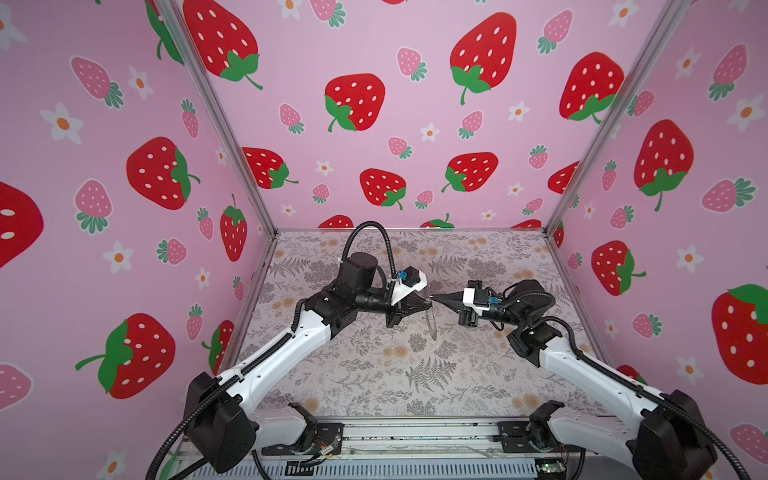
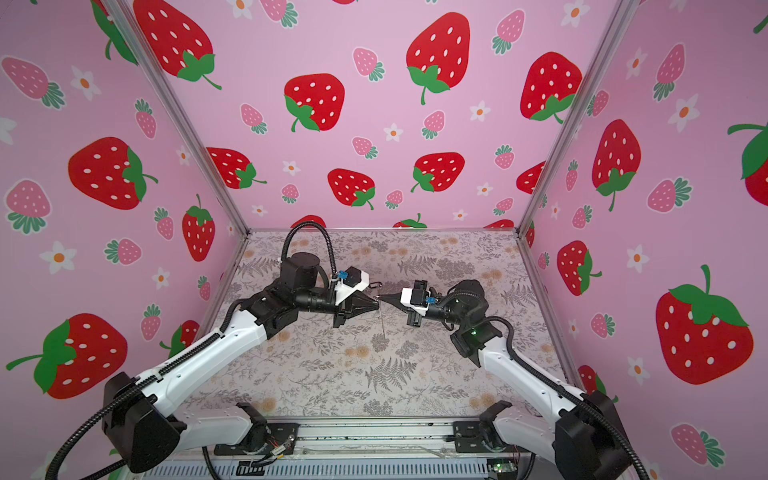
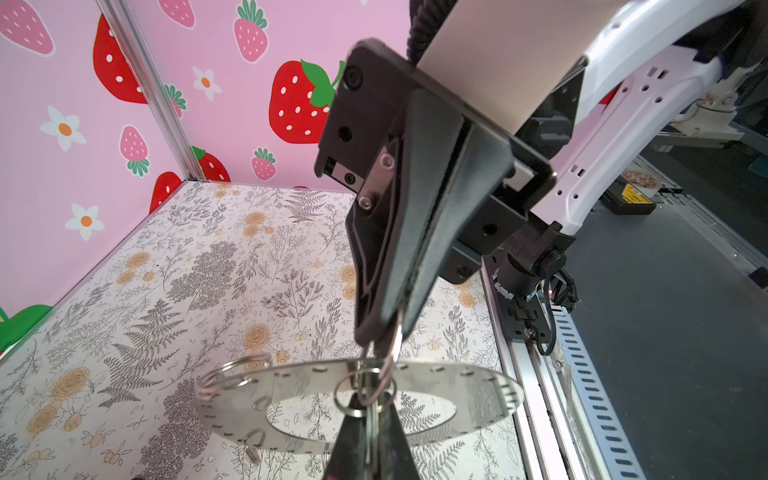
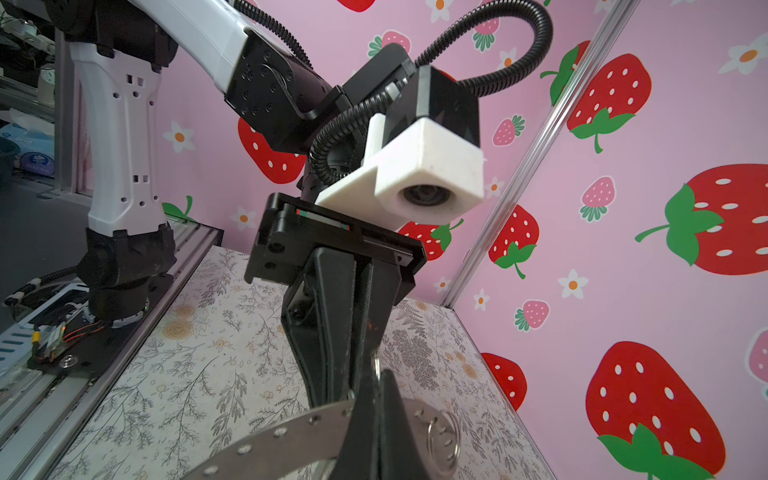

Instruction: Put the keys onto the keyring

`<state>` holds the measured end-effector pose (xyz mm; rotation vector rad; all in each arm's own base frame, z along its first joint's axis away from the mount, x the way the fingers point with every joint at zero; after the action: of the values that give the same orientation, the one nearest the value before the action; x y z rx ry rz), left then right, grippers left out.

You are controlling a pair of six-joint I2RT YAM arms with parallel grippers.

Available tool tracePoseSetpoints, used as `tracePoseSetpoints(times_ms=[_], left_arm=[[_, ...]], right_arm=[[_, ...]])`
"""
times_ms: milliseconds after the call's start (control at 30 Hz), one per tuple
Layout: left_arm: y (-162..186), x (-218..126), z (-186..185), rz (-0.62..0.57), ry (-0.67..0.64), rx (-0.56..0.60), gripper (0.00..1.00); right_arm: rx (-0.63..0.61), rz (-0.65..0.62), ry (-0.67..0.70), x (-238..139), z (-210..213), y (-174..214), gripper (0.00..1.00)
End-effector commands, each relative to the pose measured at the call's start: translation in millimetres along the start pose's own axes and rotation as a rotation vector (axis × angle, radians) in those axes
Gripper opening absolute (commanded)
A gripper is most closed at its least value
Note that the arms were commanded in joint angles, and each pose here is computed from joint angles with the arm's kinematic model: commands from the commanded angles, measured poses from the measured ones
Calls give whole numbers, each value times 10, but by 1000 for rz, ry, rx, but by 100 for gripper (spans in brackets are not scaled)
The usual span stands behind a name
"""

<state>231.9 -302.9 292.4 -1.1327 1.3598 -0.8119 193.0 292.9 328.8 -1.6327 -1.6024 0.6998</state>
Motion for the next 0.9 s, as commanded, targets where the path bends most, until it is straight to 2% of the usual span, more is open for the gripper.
tracePoseSetpoints(times_ms=[0,400,567,867], left_arm=[[-88,0,-37,0,-13,42,2],[-158,126,63,114,-139,65,0],[-203,34,121,137,-215,79,0],[-234,-213,241,226,-369,132,0]], right_arm=[[-45,-24,104,-29,-209,-136,0],[8,-19,204,-64,-313,-75,0],[-3,0,212,-93,-291,-46,0],[-10,71,142,-53,-199,91,0]])
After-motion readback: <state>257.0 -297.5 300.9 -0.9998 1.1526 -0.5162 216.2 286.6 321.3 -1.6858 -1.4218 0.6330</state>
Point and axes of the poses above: each gripper's point midway between its finger pads, its own x axis out along the fingers, its own z axis along the line the jaws close on, y = z × x, the point moved 1 cm from there along -x, back along the fingers, and after that the axes turned 10 degrees about -x, right-handed, at the moved point
